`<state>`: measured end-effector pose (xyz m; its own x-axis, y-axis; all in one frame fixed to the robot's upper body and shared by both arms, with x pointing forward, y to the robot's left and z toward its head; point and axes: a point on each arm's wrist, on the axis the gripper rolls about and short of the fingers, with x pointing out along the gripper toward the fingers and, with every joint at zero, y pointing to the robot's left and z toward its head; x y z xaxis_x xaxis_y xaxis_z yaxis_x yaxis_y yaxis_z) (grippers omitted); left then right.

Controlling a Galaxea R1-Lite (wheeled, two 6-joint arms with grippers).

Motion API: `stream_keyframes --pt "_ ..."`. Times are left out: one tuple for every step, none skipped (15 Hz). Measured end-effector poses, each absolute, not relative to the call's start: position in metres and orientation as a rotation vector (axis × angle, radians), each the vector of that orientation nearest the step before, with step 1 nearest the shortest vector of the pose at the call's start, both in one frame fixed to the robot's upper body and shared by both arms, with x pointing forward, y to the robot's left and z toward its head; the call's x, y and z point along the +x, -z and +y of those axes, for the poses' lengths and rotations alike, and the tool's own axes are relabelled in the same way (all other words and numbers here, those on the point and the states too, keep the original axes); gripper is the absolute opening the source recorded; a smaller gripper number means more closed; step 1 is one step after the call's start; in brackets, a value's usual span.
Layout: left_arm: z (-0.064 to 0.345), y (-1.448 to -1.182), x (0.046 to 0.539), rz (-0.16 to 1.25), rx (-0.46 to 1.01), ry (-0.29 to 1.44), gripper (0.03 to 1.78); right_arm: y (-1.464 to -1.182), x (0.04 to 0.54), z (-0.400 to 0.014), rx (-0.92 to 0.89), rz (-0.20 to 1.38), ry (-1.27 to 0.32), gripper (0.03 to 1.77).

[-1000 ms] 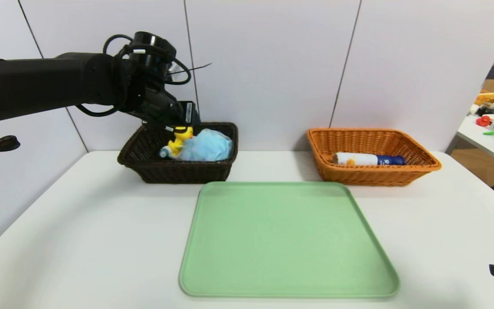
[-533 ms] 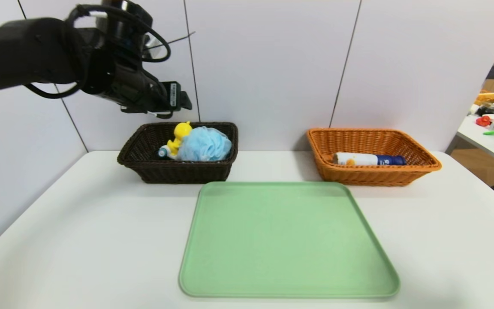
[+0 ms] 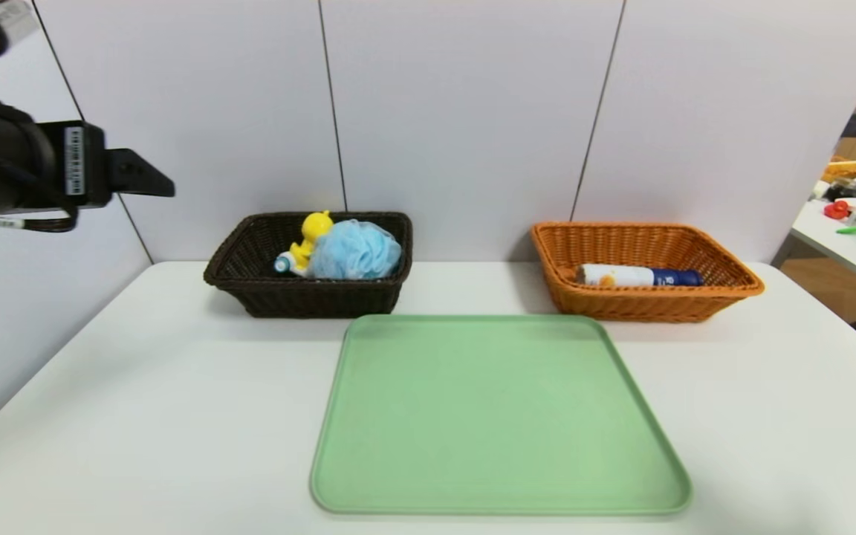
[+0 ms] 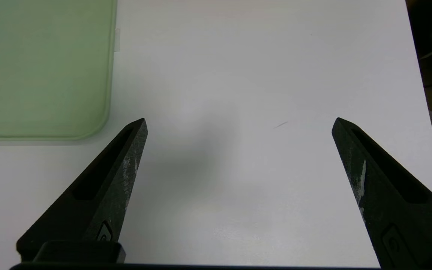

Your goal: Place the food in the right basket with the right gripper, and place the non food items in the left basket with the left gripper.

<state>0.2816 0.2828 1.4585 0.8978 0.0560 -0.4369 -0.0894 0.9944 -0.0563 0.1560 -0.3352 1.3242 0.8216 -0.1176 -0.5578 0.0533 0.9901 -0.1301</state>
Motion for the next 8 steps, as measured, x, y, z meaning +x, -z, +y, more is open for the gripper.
stream_keyframes --pt "0.292 -1.46 0.264 0.417 -0.092 -0.1 1.65 -1.321 0.154 -0.336 -0.107 0.585 0.099 1.7" --pt "0.301 -1.461 0.249 0.384 -0.106 -0.124 1.66 -1.32 0.151 -0.337 -0.105 0.565 0.103 1.7" --pt "0.31 -1.46 0.235 0.356 -0.121 -0.158 1.66 -1.319 0.147 -0.337 -0.105 0.553 0.101 1.7" --pt "0.319 -1.458 0.22 0.328 -0.136 -0.204 1.67 -1.318 0.142 -0.337 -0.101 0.538 0.093 1.7" --pt "0.326 -1.453 0.207 0.303 -0.149 -0.242 1.67 -1.317 0.138 -0.337 -0.097 0.524 0.084 1.7" --pt "0.331 -1.446 0.194 0.28 -0.159 -0.272 1.67 -1.317 0.134 -0.337 -0.093 0.511 0.08 1.7" --pt "0.335 -1.437 0.181 0.256 -0.167 -0.293 1.67 -1.316 0.131 -0.338 -0.09 0.498 0.085 1.7" --pt "0.337 -1.425 0.169 0.241 -0.171 -0.307 1.67 -1.316 0.127 -0.338 -0.088 0.483 0.088 1.7"
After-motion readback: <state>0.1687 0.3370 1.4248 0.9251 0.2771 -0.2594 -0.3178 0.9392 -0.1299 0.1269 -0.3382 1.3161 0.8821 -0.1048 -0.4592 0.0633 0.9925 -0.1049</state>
